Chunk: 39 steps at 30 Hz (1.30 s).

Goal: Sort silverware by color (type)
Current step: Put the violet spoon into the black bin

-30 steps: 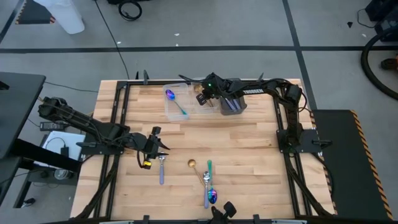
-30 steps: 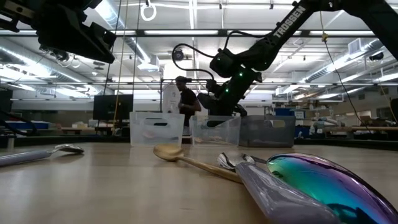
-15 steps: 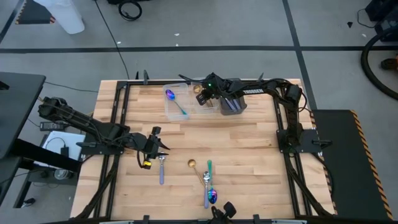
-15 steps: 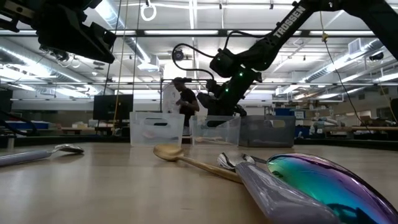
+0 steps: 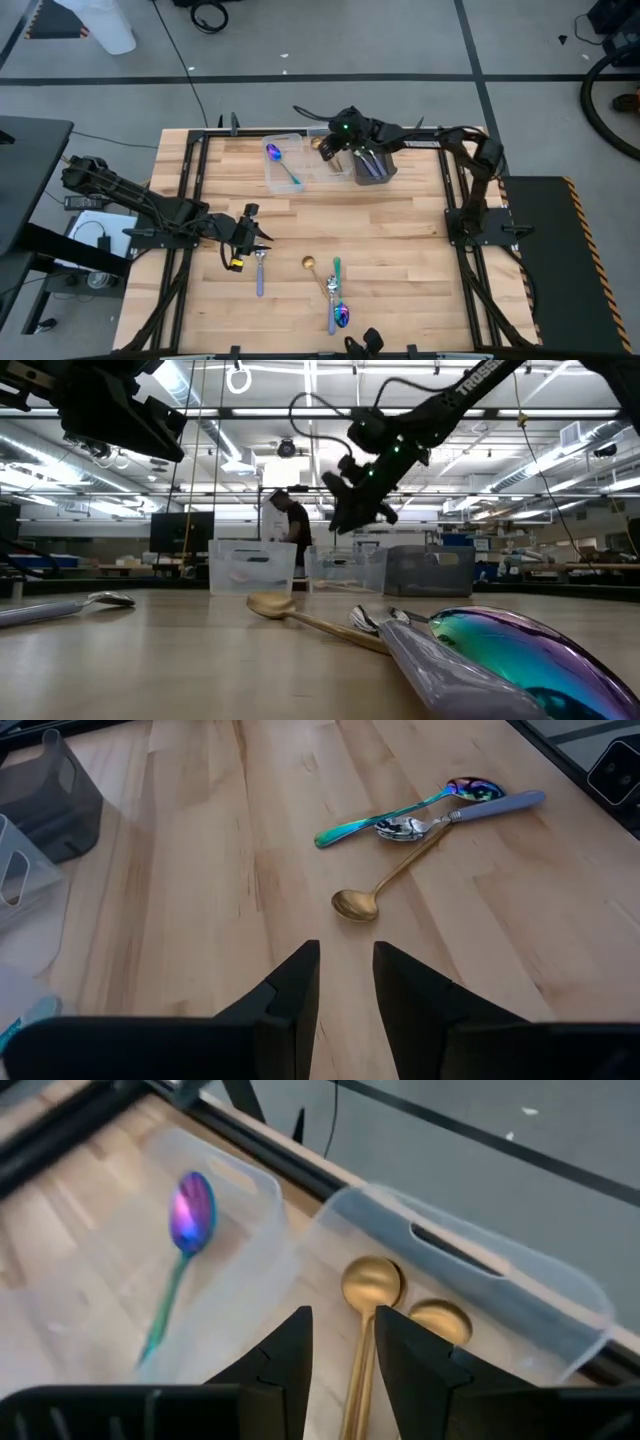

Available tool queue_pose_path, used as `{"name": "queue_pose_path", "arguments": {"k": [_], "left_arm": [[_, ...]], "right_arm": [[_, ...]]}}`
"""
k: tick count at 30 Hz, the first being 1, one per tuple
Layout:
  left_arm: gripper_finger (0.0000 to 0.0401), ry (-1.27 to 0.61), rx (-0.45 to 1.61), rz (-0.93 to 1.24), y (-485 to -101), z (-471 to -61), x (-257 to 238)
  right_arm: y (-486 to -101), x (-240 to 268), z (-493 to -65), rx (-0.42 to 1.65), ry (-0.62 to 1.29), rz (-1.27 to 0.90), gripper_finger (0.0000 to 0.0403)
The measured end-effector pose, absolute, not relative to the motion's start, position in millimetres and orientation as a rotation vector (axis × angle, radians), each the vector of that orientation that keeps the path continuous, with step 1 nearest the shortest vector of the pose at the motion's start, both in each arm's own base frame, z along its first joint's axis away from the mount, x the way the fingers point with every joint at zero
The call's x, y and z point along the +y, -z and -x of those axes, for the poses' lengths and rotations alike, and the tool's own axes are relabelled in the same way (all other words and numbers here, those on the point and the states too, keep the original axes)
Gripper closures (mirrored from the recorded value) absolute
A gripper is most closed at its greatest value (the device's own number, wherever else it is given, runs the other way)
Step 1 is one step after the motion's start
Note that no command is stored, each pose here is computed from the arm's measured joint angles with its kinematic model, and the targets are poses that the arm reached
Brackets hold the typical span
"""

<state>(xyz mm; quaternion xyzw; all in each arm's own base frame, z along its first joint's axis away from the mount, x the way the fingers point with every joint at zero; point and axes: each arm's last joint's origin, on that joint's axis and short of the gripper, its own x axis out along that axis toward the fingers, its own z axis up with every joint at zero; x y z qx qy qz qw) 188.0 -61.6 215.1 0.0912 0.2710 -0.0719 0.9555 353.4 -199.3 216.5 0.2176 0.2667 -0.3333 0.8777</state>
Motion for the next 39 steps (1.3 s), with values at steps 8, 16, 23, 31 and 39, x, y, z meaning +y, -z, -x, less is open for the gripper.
{"name": "queue_pose_path", "arguments": {"k": [8,16,23,31,39], "left_arm": [[0.0296,0.146,0.55,-0.185,-215,-188,-62],[0.0296,0.14,0.557,-0.164,-215,-188,-61],[0.0296,0.136,0.586,-0.161,-212,-186,-61],[0.0296,0.111,0.649,-0.107,-207,-183,-60],[0.0296,0.098,0.67,-0.049,-206,-181,-62]], "right_arm": [[-256,-169,-346,0.528,0.635,-0.429,0.0282],[-285,-127,-346,0.488,0.53,-0.392,0.0282],[-294,-85,-351,0.499,0.42,-0.364,0.0282],[-292,-39,-358,0.54,0.304,-0.358,0.0282],[-292,5,-359,0.55,0.24,-0.325,0.0282]]}}
